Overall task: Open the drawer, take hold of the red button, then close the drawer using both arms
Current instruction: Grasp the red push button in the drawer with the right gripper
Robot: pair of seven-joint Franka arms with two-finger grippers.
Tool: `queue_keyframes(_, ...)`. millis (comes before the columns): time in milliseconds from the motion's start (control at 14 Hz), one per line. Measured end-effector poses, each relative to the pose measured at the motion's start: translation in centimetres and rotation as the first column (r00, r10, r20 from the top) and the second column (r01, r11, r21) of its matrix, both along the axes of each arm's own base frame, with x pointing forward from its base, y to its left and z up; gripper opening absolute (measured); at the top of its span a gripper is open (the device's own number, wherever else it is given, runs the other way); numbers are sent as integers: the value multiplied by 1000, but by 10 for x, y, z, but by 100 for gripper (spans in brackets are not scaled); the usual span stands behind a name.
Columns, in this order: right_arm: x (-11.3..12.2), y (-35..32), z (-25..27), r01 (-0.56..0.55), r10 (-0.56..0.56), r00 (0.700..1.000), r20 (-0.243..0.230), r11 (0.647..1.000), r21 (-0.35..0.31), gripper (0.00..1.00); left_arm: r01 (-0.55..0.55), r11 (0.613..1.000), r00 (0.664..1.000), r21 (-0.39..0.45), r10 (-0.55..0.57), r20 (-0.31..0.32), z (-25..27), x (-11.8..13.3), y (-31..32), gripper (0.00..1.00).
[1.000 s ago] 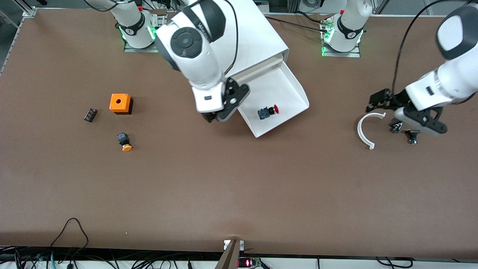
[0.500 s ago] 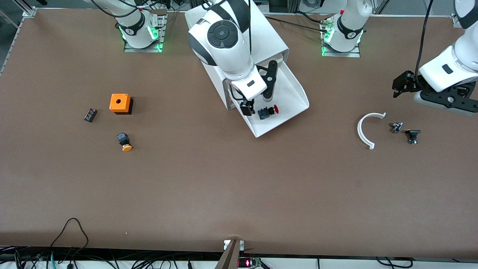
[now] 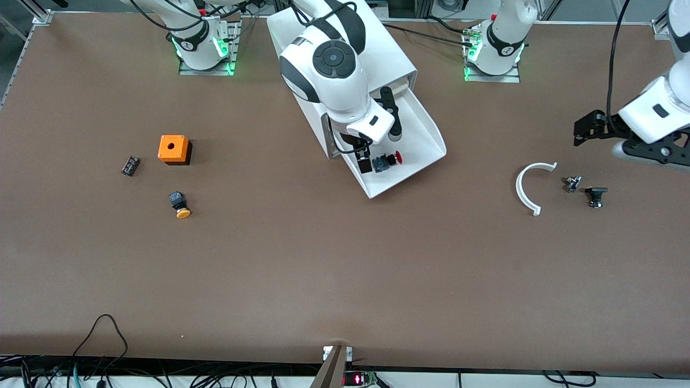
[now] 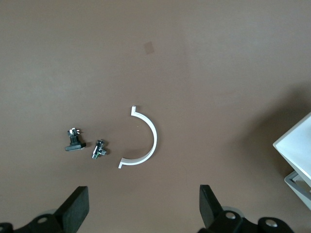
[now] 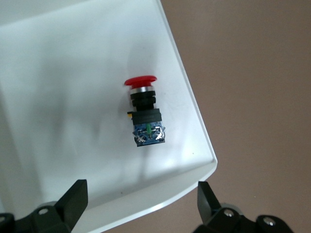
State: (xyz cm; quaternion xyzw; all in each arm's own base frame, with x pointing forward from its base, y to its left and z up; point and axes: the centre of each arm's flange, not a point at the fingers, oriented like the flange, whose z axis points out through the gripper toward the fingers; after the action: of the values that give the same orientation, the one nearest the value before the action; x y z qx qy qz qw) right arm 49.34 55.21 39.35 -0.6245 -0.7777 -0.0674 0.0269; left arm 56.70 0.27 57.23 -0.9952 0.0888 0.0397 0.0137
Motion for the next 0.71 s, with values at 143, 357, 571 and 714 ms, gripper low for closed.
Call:
queue_keyframes(143, -10, 11, -18, -39, 39, 999, 9, 999, -36, 100, -14, 1000, 1000, -5, 14, -6, -4, 2, 7, 100)
queue_keyframes(357, -24, 29, -37, -74, 75, 997, 22, 997, -32, 100, 2, 1000, 1000, -6, -2, 4, 1, 4, -2, 100)
queue_keyframes(571, -22, 33, -40, -75, 75, 996, 41, 997, -10, 100, 15, 1000, 1000, -7, -15, 15, 6, 4, -11, 100)
queue_keyframes(714, -20, 33, -43, -72, 72, 996, 46, 997, -5, 100, 10, 1000, 1000, -6, -10, 18, 7, 5, -11, 100)
